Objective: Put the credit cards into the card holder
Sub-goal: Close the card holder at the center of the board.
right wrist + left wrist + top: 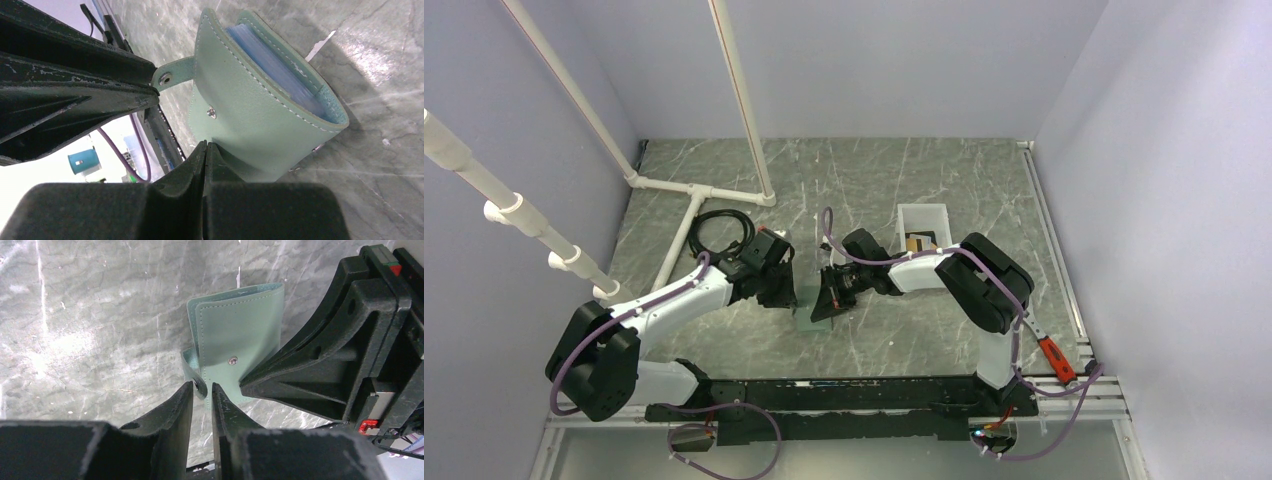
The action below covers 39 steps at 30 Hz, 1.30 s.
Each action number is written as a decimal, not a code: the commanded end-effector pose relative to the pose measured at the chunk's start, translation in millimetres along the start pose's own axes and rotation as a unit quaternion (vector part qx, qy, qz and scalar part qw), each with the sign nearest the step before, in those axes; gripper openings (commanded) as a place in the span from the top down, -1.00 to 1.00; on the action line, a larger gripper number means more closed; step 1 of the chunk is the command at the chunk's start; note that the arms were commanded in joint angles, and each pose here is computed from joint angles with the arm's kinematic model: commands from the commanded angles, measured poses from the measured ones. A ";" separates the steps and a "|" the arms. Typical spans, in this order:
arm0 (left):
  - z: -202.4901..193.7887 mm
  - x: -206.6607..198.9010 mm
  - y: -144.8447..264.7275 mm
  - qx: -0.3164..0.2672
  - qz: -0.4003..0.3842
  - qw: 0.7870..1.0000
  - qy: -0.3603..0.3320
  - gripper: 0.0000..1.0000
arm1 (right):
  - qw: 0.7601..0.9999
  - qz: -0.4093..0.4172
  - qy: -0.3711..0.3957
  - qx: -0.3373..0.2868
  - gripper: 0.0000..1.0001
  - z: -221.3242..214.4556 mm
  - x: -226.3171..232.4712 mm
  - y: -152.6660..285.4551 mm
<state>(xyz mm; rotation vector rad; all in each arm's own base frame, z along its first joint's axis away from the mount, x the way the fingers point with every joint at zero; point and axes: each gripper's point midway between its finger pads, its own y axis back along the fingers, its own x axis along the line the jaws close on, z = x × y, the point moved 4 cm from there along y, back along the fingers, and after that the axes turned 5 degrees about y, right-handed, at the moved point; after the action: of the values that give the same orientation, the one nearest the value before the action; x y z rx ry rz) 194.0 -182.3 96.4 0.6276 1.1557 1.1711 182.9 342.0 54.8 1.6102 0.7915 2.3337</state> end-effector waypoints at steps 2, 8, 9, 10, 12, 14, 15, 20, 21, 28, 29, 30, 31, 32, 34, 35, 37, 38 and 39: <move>5.9 -3.5 1.3 -0.010 0.001 1.000 -0.008 0.49 | 0.998 -0.059 0.004 -0.008 1.00 -2.2 -24.9 -8.5; 7.1 -2.4 0.9 -0.011 0.007 1.000 -0.008 0.65 | 0.998 -0.058 0.004 -0.007 1.00 -2.6 -24.4 -9.1; 6.9 -2.4 0.3 -0.010 0.007 1.000 -0.007 0.65 | 0.998 -0.058 0.004 -0.007 1.00 -2.4 -24.4 -9.1; 6.5 -2.1 0.2 -0.010 0.007 1.000 -0.008 0.65 | 0.998 -0.059 0.005 -0.007 1.00 -2.2 -24.4 -9.2; 6.9 -2.4 0.1 -0.011 0.007 1.000 -0.008 0.69 | 0.998 -0.059 0.004 -0.007 1.00 -2.3 -24.7 -9.3; 8.0 -3.3 1.4 -0.013 0.006 1.000 -0.007 0.83 | 0.998 -0.059 0.003 -0.006 1.00 -2.8 -25.5 -9.7; 8.7 -4.2 2.3 -0.015 0.003 1.000 -0.006 0.88 | 0.998 -0.059 0.004 -0.005 1.00 -3.0 -25.2 -10.2; 11.0 -11.4 6.0 -0.020 -0.020 1.000 -0.004 1.00 | 0.998 -0.059 0.004 -0.005 1.00 -2.3 -25.4 -10.6; 11.0 -12.4 5.7 -0.018 -0.021 1.000 -0.004 1.00 | 0.998 -0.059 0.004 -0.005 1.00 -2.5 -25.7 -10.7; 12.2 -28.1 3.7 -0.010 -0.070 0.997 -0.015 1.00 | 0.998 -0.063 0.003 -0.005 1.00 -3.0 -26.6 -10.9; 12.4 -30.9 3.0 -0.007 -0.078 0.997 -0.016 1.00 | 0.998 -0.064 0.002 -0.005 1.00 -3.1 -26.9 -10.9; 12.1 -33.1 2.2 -0.004 -0.084 0.996 -0.018 1.00 | 0.998 -0.065 0.002 -0.006 1.00 -2.4 -27.2 -10.7; 12.2 -35.1 1.1 -0.002 -0.090 0.996 -0.018 1.00 | 0.998 -0.065 0.002 -0.005 1.00 -2.5 -27.2 -10.6; 12.2 -36.4 -0.2 0.000 -0.093 0.995 -0.018 1.00 | 0.998 -0.065 0.002 -0.006 1.00 -2.3 -26.8 -10.5; 11.7 -36.6 -3.8 0.005 -0.093 0.995 -0.020 1.00 | 0.998 -0.065 0.001 -0.006 1.00 -2.3 -27.2 -10.8; 11.1 -36.2 -5.6 0.008 -0.091 0.996 -0.021 1.00 | 0.998 -0.065 0.001 -0.006 1.00 -2.5 -27.3 -10.7; 9.5 -36.5 -8.8 0.016 -0.092 0.995 -0.022 1.00 | 0.998 -0.065 0.001 -0.005 1.00 -2.9 -27.2 -11.0; 8.0 -37.2 -9.9 0.020 -0.095 0.995 -0.024 1.00 | 0.998 -0.065 0.001 -0.005 1.00 -2.5 -27.1 -10.5; 7.5 -38.1 -10.5 0.019 -0.101 0.994 -0.025 1.00 | 0.998 -0.066 0.001 -0.005 1.00 -2.7 -27.2 -10.4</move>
<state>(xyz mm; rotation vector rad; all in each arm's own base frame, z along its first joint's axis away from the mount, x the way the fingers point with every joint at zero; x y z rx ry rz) 196.9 -202.0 88.9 0.6185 1.2003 1.0551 183.2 343.8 54.7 1.6111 0.7956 2.3349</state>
